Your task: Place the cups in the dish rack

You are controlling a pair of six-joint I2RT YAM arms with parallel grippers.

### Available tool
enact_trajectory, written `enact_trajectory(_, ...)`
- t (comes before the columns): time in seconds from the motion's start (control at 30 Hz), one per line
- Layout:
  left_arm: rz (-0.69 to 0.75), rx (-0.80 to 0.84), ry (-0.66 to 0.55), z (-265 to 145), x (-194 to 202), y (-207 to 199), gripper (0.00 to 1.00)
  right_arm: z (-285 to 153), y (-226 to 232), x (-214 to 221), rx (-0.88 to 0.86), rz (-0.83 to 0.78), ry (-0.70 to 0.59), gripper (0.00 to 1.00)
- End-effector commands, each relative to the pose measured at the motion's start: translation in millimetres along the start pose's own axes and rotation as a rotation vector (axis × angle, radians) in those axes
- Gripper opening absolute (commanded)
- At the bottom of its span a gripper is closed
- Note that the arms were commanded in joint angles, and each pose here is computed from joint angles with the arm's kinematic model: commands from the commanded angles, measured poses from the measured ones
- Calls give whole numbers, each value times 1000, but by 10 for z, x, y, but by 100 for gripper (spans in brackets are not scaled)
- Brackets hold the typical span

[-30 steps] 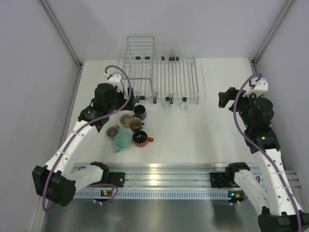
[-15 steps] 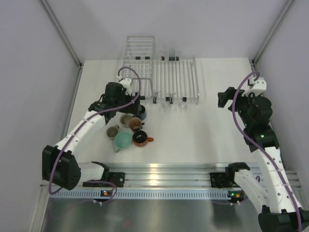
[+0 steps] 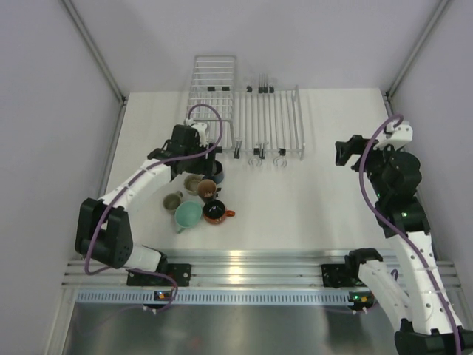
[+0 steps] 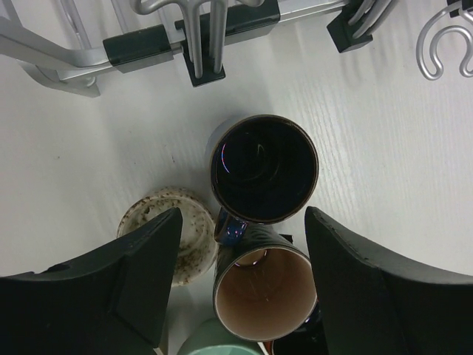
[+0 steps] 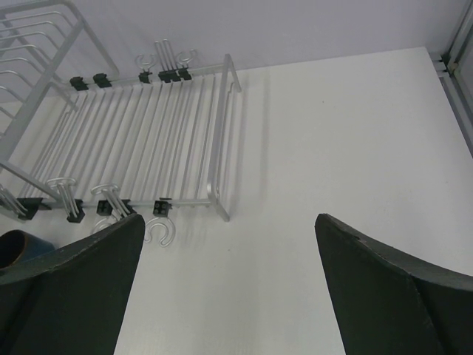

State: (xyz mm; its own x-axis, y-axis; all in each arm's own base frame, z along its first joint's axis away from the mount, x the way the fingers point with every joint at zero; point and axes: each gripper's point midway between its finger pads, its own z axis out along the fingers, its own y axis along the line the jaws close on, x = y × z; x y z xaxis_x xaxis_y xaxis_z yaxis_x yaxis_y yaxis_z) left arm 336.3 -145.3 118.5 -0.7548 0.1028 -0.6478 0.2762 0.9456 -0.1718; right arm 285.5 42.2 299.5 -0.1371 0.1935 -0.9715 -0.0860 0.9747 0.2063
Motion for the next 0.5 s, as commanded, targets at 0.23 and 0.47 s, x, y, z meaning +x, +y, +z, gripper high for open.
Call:
enact_trajectory(0.23, -41, -49, -89, 70, -314, 59, 65, -70, 134, -146, -60, 3, -44, 99)
enact_trajectory(0.47, -41, -58, -69, 201, -330, 77, 61, -99, 136, -161, -62, 3, -53, 99)
